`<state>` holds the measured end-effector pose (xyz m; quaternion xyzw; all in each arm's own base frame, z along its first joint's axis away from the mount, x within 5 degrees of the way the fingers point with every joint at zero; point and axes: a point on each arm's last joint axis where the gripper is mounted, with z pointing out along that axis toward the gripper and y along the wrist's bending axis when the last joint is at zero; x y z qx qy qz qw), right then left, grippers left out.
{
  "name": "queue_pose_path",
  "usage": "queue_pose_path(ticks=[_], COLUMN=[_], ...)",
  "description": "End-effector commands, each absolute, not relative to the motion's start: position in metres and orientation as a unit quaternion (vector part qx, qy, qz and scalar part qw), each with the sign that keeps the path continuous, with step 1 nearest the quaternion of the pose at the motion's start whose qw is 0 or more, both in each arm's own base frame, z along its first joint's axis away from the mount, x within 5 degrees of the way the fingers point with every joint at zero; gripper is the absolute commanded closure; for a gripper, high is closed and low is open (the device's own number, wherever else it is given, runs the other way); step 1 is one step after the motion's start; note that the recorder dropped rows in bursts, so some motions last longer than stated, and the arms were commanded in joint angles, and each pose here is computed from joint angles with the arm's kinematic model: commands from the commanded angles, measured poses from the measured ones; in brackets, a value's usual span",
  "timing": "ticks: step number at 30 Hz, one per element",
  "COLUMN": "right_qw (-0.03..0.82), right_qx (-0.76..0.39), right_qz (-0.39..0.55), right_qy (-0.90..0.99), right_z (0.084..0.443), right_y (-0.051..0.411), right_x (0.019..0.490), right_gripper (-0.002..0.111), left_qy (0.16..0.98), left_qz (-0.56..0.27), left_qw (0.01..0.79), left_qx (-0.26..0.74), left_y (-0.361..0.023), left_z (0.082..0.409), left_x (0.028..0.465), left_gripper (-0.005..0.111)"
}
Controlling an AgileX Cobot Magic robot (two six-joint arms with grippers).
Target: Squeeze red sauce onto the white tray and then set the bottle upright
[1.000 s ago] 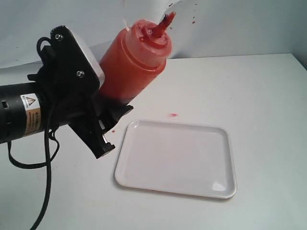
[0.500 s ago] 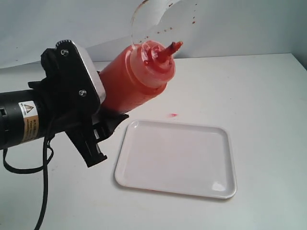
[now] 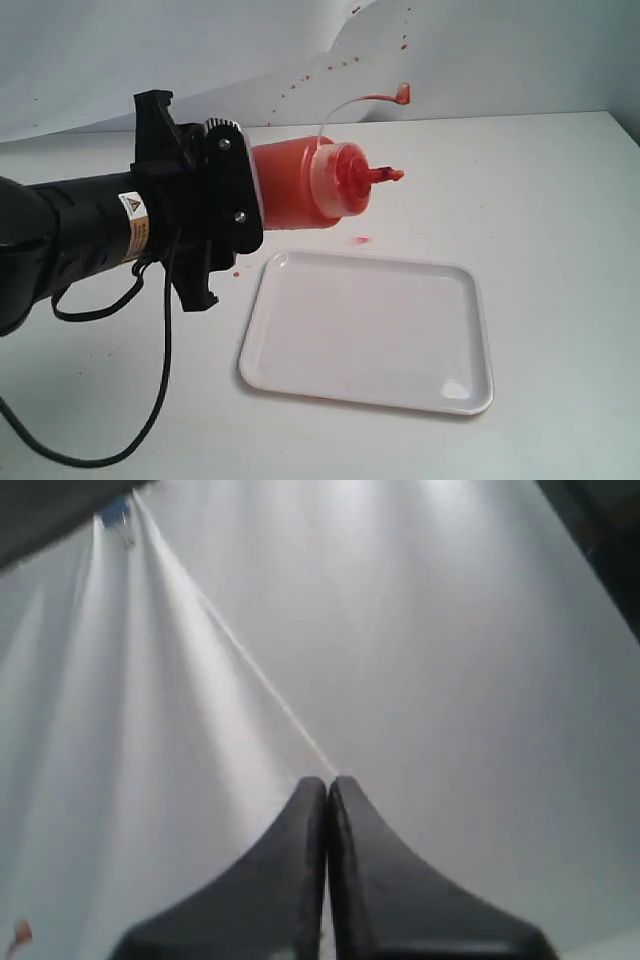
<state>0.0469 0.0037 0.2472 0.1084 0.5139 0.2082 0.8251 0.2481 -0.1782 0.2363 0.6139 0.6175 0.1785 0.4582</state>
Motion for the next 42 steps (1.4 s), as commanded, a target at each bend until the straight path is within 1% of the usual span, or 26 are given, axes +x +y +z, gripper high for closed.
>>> queue_pose_path(ticks=[1, 4, 6, 10, 14, 18, 23, 28, 30, 33, 39, 42], right_qw=[0.781, 0.773, 0.754, 0.686, 0.620, 0.581, 0.558, 0.541, 0.543, 0.548, 0.566, 0.584], right_qx=[0.084, -0.002, -0.041, -0.089, -0.194, -0.262, -0.266, -0.252, -0.255, -0.264, -0.277, -0.266], right_qz=[0.197, 0.180, 0.186, 0.218, 0.259, 0.318, 0.392, 0.415, 0.413, 0.408, 0.379, 0.345], right_qy=[0.587, 0.609, 0.629, 0.688, 0.715, 0.702, 0.681, 0.687, 0.685, 0.680, 0.677, 0.684], right_z=[0.233, 0.232, 0.228, 0.217, 0.231, 0.249, 0.268, 0.277, 0.284, 0.295, 0.313, 0.324], right_y=[0.010, 0.021, 0.027, 0.038, 0.055, 0.067, 0.074, 0.074, 0.074, 0.074, 0.072, 0.068], right_x=[0.054, 0.059, 0.063, 0.077, 0.092, 0.109, 0.133, 0.164, 0.178, 0.194, 0.216, 0.230], right_gripper=[0.108, 0.108, 0.108, 0.108, 0.108, 0.108, 0.108, 0.108, 0.108, 0.108, 0.108, 0.100], left_qy=[0.603, 0.569, 0.560, 0.549, 0.535, 0.515, 0.481, 0.440, 0.425, 0.424, 0.415, 0.389], left_qz=[0.198, 0.223, 0.235, 0.268, 0.297, 0.309, 0.325, 0.349, 0.362, 0.366, 0.379, 0.395], left_qw=[0.473, 0.462, 0.458, 0.448, 0.436, 0.427, 0.413, 0.393, 0.386, 0.398, 0.415, 0.396], left_qx=[0.611, 0.643, 0.649, 0.653, 0.659, 0.676, 0.702, 0.728, 0.734, 0.726, 0.715, 0.732], left_y=[-0.185, -0.185, -0.184, -0.180, -0.177, -0.178, -0.178, -0.178, -0.178, -0.181, -0.188, -0.194], left_z=[0.250, 0.250, 0.250, 0.252, 0.253, 0.253, 0.252, 0.252, 0.254, 0.263, 0.280, 0.275], left_x=[0.258, 0.258, 0.258, 0.261, 0.262, 0.262, 0.262, 0.262, 0.263, 0.266, 0.275, 0.283], left_gripper=[0.107, 0.107, 0.107, 0.107, 0.107, 0.107, 0.107, 0.107, 0.107, 0.107, 0.107, 0.107])
